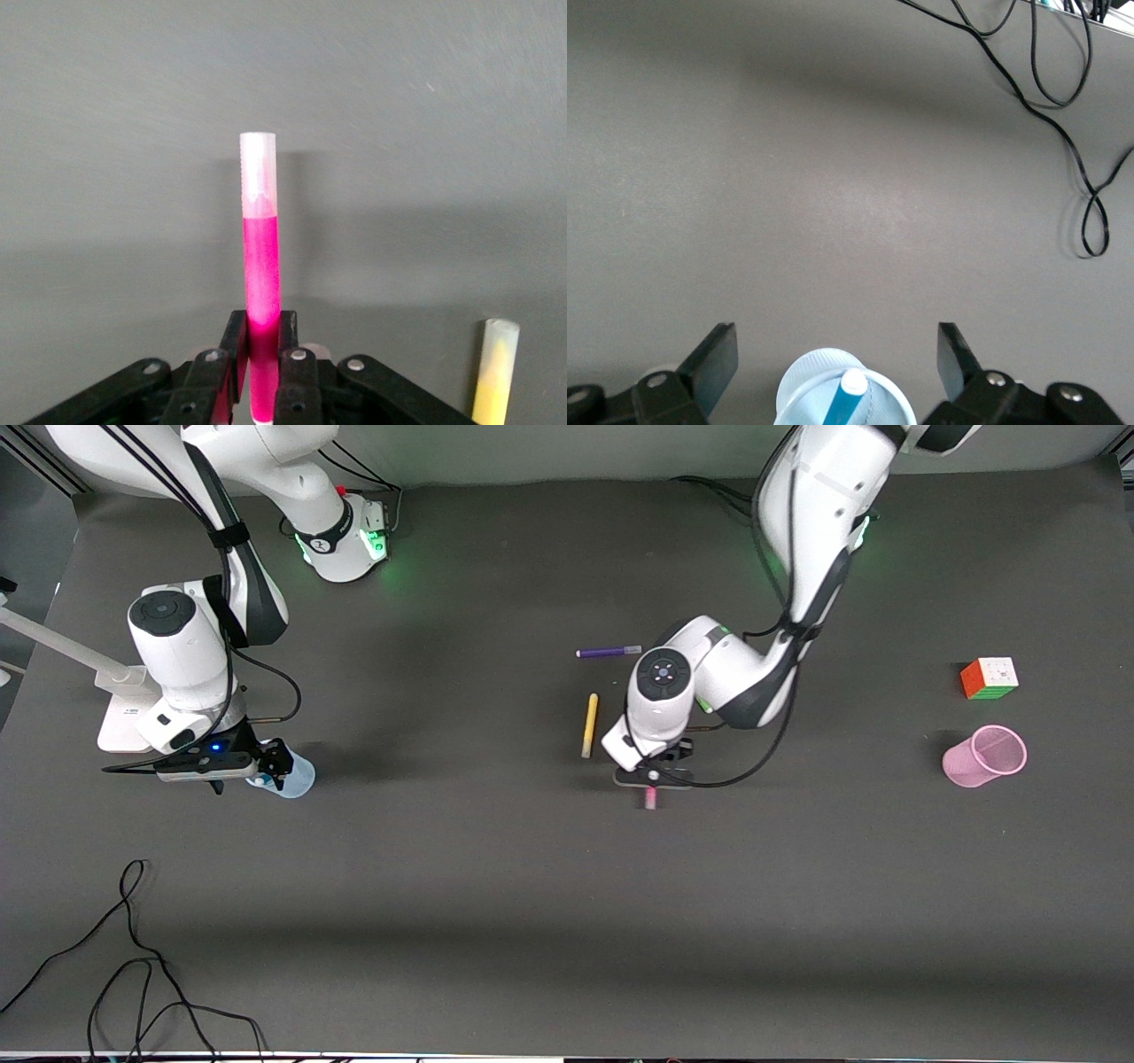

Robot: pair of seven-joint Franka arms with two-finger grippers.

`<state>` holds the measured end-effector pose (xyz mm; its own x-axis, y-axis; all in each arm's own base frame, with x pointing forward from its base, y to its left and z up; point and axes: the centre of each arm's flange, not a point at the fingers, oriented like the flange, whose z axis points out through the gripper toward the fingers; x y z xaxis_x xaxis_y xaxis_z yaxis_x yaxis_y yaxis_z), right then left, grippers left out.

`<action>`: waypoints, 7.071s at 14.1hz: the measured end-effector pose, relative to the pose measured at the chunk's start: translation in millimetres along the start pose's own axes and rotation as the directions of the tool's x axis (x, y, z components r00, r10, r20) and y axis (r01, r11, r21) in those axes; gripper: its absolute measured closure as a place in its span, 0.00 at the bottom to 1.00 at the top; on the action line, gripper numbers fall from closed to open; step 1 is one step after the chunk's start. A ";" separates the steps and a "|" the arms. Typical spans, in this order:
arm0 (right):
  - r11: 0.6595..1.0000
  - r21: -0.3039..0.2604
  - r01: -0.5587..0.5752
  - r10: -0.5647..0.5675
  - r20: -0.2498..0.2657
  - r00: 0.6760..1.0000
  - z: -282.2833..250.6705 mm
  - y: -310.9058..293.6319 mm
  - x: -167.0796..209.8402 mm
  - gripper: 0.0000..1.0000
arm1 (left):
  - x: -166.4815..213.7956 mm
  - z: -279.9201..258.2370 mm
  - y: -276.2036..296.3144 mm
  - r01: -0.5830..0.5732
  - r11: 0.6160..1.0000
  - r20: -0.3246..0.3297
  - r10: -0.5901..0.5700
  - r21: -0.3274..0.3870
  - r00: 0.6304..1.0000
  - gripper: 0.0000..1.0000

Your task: Place pink and blue markers in matching cups

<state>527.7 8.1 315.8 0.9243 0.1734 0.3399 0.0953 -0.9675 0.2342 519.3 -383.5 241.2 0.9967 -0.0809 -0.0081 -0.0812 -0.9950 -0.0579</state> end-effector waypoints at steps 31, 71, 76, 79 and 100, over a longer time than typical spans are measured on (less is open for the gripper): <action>0.976 0.198 -0.093 0.022 0.336 0.942 -241.2 74.8 100.6 0.00 | -59.3 -31.0 -640.7 -0.838 0.523 -0.577 0.641 -0.154 0.506 0.82; 0.967 0.237 -0.088 0.005 0.330 0.944 -264.7 64.6 96.4 0.00 | 21.8 -311.5 -469.3 -0.523 0.844 -0.177 0.501 -0.119 0.848 0.00; 0.967 0.238 -0.091 0.003 0.346 0.938 -261.4 64.4 95.5 0.00 | 33.0 -329.2 -360.7 -0.250 0.966 0.008 0.251 -0.062 0.968 0.00; 0.967 0.237 -0.091 0.003 0.350 0.937 -258.2 64.2 96.8 0.00 | 40.3 -311.2 -317.4 -0.122 0.991 0.076 0.126 -0.054 0.989 0.00; 0.968 0.235 -0.091 0.008 0.333 0.943 -265.4 66.8 102.2 0.00 | 16.8 -298.4 -344.3 0.010 1.000 0.087 -0.012 0.023 0.996 0.00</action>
<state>530.4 10.0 607.9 0.9954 0.0944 0.0190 0.0947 -0.9953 -0.0181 565.0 -59.8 558.9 0.9935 -0.0639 -0.0938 -0.0716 -0.9942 -0.0809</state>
